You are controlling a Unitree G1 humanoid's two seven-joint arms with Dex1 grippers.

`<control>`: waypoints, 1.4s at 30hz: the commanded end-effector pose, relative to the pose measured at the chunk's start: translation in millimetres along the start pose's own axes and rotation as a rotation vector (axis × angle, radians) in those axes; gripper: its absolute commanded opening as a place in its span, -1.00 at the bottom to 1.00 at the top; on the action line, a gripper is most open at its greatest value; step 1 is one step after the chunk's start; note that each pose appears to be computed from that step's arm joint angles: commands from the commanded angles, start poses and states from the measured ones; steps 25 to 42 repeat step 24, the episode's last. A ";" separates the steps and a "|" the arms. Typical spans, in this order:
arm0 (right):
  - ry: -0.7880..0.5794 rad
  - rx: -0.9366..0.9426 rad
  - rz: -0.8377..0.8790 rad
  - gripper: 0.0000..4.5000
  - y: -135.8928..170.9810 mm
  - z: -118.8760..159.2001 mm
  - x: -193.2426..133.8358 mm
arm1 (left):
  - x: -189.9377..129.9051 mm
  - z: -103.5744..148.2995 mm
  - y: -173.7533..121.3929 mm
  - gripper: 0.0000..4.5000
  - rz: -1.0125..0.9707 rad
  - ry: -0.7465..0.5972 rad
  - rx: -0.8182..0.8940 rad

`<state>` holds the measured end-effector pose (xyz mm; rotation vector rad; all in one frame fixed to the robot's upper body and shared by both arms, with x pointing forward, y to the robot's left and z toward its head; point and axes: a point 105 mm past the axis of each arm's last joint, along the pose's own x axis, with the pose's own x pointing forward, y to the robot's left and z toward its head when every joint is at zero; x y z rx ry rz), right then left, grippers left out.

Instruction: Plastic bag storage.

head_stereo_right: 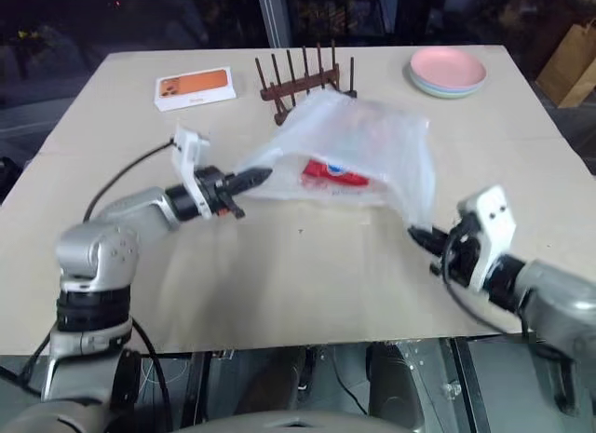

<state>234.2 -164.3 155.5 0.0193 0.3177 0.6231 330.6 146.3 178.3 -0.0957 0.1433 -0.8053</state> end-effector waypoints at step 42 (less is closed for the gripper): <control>0.062 -0.345 -0.155 1.00 -30.3 -8.1 -103.4 | -128.0 -27.7 22.6 0.98 0.190 0.025 0.173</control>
